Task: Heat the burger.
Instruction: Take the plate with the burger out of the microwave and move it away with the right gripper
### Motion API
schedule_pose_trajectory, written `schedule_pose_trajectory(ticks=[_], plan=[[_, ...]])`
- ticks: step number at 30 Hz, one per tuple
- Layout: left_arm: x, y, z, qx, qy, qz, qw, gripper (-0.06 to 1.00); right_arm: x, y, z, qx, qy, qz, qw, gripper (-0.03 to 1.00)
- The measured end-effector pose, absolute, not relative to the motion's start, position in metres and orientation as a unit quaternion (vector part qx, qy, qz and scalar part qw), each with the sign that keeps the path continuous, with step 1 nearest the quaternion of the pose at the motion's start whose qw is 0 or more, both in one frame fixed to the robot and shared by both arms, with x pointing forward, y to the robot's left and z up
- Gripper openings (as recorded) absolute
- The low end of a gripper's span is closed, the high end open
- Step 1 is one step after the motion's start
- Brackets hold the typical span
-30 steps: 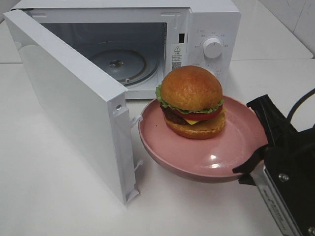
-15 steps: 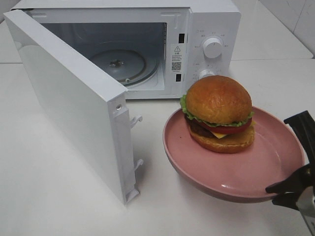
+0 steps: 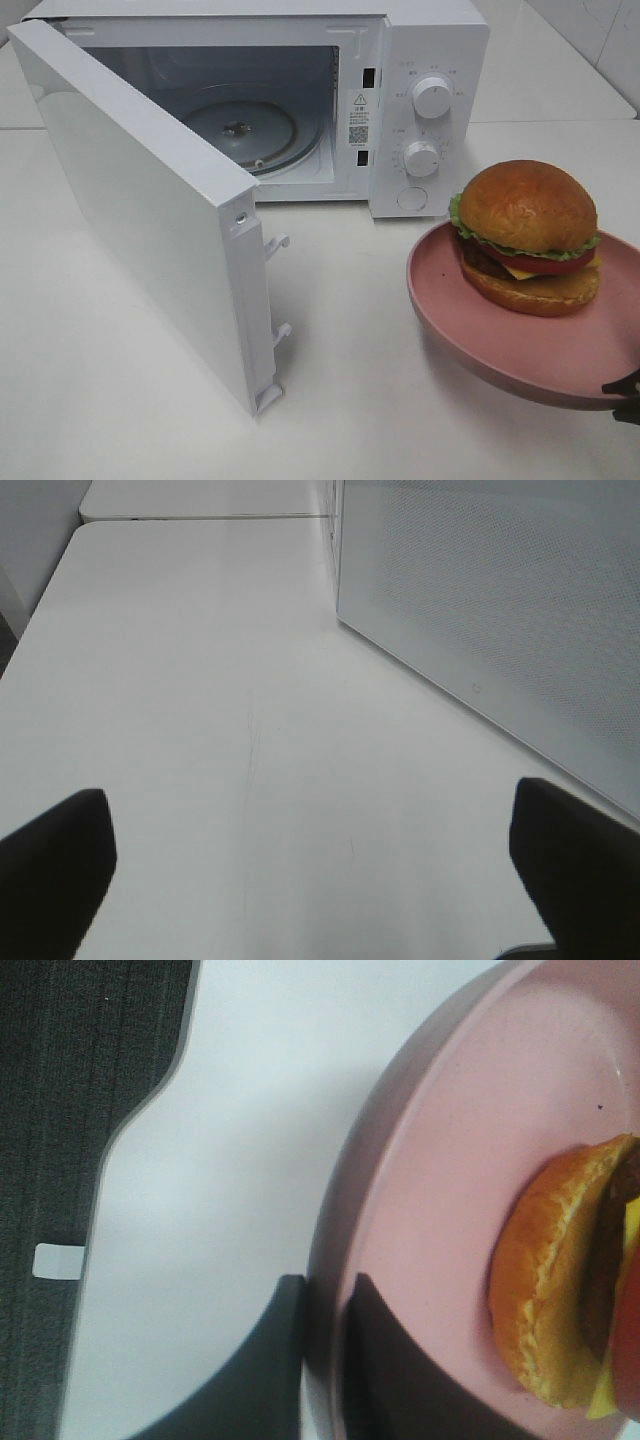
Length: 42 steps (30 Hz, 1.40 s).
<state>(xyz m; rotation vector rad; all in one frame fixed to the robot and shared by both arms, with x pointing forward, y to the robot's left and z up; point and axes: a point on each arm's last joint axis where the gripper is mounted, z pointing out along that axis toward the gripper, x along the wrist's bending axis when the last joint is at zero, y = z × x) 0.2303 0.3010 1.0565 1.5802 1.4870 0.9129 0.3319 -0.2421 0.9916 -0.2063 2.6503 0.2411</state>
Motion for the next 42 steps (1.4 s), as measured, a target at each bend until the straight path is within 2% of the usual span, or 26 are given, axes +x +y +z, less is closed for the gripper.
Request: schedule_pose_trajectory(ticks=[10, 21, 42], plan=[[0.23, 0.301, 1.057, 0.62, 0.583, 0.358, 0.384, 0.99, 0.332, -0.258, 0.99, 0.065, 0.971, 0.034, 0.228, 0.08], [0.23, 0.301, 1.057, 0.62, 0.583, 0.358, 0.384, 0.99, 0.344, -0.268, 0.99, 0.24, 0.933, 0.004, 0.27, 0.08], [0.23, 0.301, 1.057, 0.62, 0.583, 0.358, 0.384, 0.99, 0.402, -0.248, 0.985, 0.511, 0.804, -0.083, 0.294, 0.08]])
